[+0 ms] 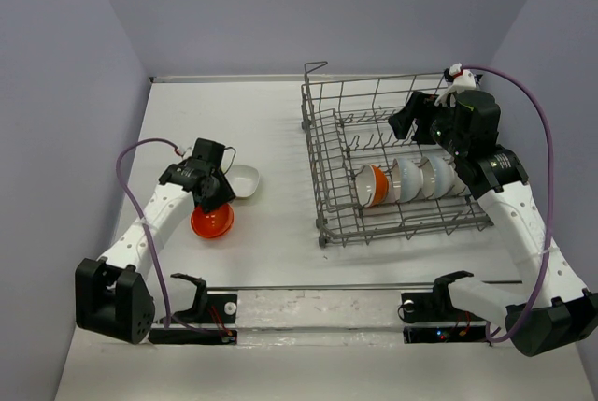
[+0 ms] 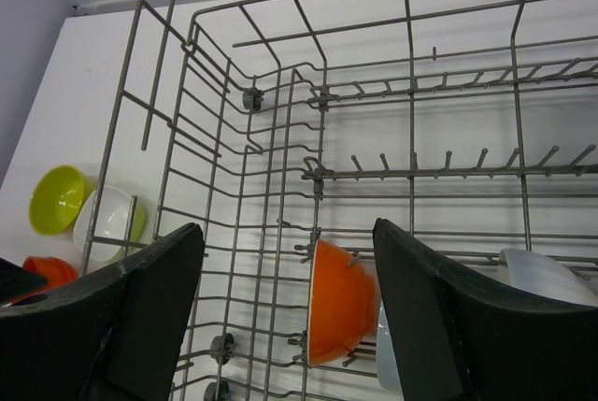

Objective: Load the bowls into the dish rack
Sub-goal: Pick up the bowl from the bowl.

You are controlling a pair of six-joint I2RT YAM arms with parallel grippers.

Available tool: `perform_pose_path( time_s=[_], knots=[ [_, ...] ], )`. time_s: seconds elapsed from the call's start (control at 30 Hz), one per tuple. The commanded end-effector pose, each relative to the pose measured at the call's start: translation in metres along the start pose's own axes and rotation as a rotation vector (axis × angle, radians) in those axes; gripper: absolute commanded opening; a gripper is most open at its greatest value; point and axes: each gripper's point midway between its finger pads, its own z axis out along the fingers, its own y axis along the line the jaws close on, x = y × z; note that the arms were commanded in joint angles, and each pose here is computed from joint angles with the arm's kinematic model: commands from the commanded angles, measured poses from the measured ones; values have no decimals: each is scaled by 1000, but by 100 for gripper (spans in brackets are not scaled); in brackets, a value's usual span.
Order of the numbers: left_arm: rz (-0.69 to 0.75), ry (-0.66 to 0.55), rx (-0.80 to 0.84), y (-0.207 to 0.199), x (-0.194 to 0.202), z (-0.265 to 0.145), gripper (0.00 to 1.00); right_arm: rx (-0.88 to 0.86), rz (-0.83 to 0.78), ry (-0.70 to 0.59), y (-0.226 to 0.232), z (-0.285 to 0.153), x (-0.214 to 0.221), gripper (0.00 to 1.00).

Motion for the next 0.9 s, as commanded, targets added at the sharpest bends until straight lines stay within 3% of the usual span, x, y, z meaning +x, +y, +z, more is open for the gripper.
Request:
perform_pose_path(
  time_s=[0.0,0.37,0.5,0.57,0.63,0.87],
  knots=[
    [11,-4,-10,3,1,6,49,-46,-25,-52,11,-6,-14,79],
    [17,3,-14,1,2,17,39,-46,-24,-50,11,-6,-13,79],
    [15,-1,-12,0,0,17,25,-45,-24,-48,11,-6,-12,79],
    [16,-6,-10,-1,-1,15,9,-46,-24,-47,11,-6,-12,79],
    [16,-13,-12,-2,-4,12,0,-46,-26,-47,11,-6,-12,79],
    [20,-53,-4,-5,-19,-6,0,-46,-25,-42,11,-4,-11,79]
  ],
)
